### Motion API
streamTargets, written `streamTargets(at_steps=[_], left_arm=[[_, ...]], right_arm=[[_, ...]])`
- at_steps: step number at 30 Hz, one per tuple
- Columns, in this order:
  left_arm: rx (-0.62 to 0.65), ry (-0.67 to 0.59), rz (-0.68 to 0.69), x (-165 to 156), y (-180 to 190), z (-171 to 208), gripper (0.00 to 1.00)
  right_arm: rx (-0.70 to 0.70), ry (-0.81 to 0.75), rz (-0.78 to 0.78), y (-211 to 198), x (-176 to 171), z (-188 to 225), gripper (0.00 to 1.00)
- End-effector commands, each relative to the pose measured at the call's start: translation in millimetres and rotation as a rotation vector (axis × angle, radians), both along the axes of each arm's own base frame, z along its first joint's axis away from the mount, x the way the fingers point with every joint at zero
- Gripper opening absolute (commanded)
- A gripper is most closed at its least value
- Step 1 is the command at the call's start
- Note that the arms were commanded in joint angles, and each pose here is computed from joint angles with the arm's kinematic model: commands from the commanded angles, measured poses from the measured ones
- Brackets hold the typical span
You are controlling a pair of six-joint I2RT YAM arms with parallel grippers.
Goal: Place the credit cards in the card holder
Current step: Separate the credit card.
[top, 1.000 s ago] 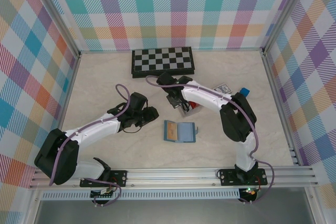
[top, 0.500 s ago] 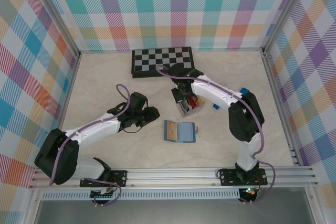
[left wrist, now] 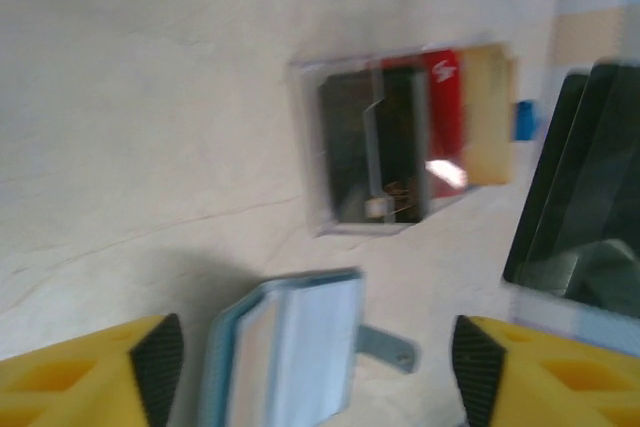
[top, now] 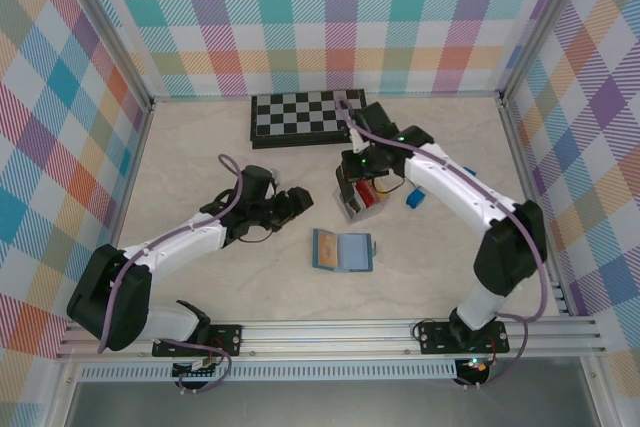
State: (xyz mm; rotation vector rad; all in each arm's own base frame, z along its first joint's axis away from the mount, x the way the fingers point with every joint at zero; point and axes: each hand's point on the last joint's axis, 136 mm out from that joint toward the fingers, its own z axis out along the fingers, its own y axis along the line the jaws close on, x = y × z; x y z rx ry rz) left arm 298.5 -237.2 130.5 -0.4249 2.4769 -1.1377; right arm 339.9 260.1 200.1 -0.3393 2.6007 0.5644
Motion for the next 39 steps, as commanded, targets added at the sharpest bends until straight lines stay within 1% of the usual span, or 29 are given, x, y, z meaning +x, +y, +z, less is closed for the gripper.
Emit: streamTargets(at_steps=[1, 3, 7, 12, 16, 17, 19, 20, 24, 25, 26, 29, 30, 32, 33, 35, 38, 39], left_arm=[[-0.250, -0.146, -0.038, 21, -16, 71, 0.80], [-0.335, -0.181, -0.079, 26, -24, 93, 0.84], [-0.452, -0.215, -0.139, 33, -39, 121, 0.87], [-0.526, -0.213, -0.179, 37, -50, 131, 0.88], [-0.540, -0.213, -0.195, 37, -53, 134, 0.85], [-0.548, -0.214, -0.201, 36, -54, 135, 0.82], [-0.569, -0.221, -0.224, 34, -58, 139, 0.73], [-0.583, -0.227, -0.237, 32, -60, 143, 0.64], [-0.609, -0.254, -0.267, 27, -64, 154, 0.41], [-0.609, -0.257, -0.266, 26, -64, 155, 0.36], [-0.608, -0.258, -0.264, 26, -63, 155, 0.28], [-0.606, -0.272, -0.253, 25, -61, 159, 0.08], [-0.604, -0.275, -0.251, 25, -60, 160, 0.04], [-0.602, -0.281, -0.246, 25, -60, 162, 0.00], [-0.600, -0.283, -0.240, 25, -59, 162, 0.00], [-0.601, -0.283, -0.231, 25, -58, 162, 0.00], [-0.605, -0.285, -0.222, 25, -56, 165, 0.00], [-0.609, -0.287, -0.220, 25, -56, 166, 0.00]], right_arm=[[0.252, 0.063, 0.014, 12, -12, 26, 0.00], [0.352, 0.086, 0.022, 13, -16, 39, 0.00], [0.469, 0.105, 0.049, 16, -22, 56, 0.00], [0.588, 0.134, 0.071, 21, -26, 70, 0.00], [0.643, 0.139, 0.072, 20, -26, 76, 0.00], [0.658, 0.148, 0.069, 20, -25, 76, 0.00], [0.676, 0.157, 0.072, 22, -25, 76, 0.00], [0.679, 0.164, 0.070, 22, -24, 74, 0.00], [0.687, 0.181, 0.058, 21, -21, 67, 0.00], [0.691, 0.184, 0.058, 21, -20, 66, 0.00], [0.699, 0.187, 0.061, 21, -20, 65, 0.00], [0.703, 0.200, 0.053, 20, -19, 62, 0.01], [0.704, 0.204, 0.056, 20, -20, 62, 0.02], [0.707, 0.209, 0.064, 20, -22, 63, 0.04], [0.704, 0.217, 0.061, 19, -23, 62, 0.07], [0.697, 0.224, 0.049, 17, -23, 60, 0.15], [0.733, 0.243, 0.088, 21, -29, 63, 0.31], [0.737, 0.254, 0.090, 22, -30, 63, 0.33]])
